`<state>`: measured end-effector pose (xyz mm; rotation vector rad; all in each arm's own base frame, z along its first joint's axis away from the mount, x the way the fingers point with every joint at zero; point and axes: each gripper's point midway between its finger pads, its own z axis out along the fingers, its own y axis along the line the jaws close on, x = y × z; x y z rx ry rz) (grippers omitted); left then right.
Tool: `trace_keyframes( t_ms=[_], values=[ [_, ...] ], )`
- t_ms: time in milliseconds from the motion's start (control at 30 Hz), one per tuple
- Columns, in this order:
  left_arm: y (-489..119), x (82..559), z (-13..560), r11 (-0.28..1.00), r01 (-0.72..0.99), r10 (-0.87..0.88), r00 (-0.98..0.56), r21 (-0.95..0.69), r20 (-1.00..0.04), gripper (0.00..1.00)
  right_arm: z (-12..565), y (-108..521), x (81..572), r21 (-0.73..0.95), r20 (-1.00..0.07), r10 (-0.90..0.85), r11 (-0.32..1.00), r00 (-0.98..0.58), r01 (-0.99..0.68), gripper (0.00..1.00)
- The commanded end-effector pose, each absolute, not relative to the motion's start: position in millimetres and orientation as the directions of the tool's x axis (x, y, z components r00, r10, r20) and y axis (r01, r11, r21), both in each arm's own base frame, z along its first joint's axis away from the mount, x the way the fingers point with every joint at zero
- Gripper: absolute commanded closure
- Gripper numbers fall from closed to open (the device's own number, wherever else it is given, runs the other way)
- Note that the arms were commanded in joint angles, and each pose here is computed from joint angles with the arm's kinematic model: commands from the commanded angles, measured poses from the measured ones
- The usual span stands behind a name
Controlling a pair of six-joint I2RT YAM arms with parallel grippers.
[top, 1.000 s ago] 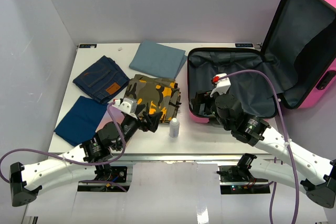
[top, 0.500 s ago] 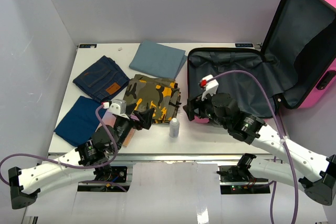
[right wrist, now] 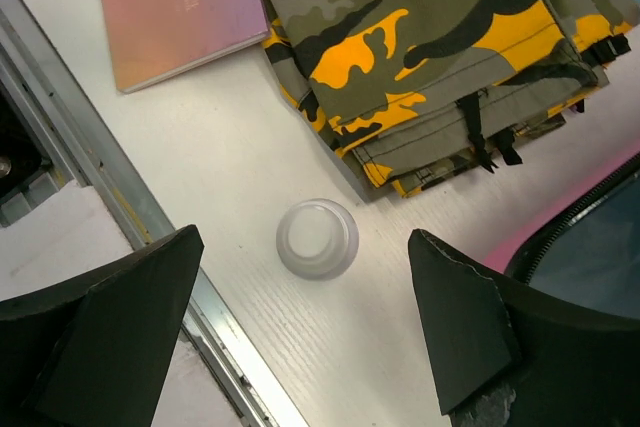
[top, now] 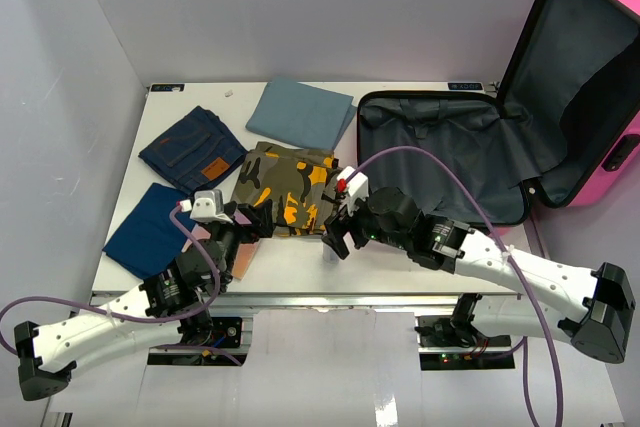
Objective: Pack the luggage
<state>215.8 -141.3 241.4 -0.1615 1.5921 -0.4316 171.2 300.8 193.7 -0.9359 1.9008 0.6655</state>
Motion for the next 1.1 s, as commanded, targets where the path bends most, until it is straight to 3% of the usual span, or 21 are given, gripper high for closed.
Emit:
trace_keyframes(
  t_ms=[0, 267, 500, 767, 1067],
  values=[
    [-134, 216, 248, 0.910, 0.130, -0.389, -0.061, -0.394, -0.919, 0.02, 198, 314, 173, 0.059, -0.902, -0.328, 0.550, -0.280, -0.833, 0.10],
    [-134, 216, 248, 0.909, 0.133, -0.392, -0.059, -0.396, -0.918, 0.02, 154, 308, 183, -0.006, -0.850, -0.409, 0.637, -0.332, -0.770, 0.10],
    [-137, 215, 250, 0.909, 0.148, -0.386, -0.057, -0.390, -0.921, 0.02, 125, 313, 184, -0.028, -0.808, -0.468, 0.638, -0.358, -0.770, 0.09],
    [-134, 213, 254, 0.897, 0.160, -0.408, -0.050, -0.411, -0.911, 0.02, 114, 319, 182, 0.001, -0.809, -0.453, 0.634, -0.373, -0.773, 0.01],
    [-136, 213, 254, 0.898, 0.166, -0.404, -0.055, -0.408, -0.913, 0.02, 113, 322, 186, 0.013, -0.813, -0.431, 0.658, -0.391, -0.753, 0.26]
  ],
)
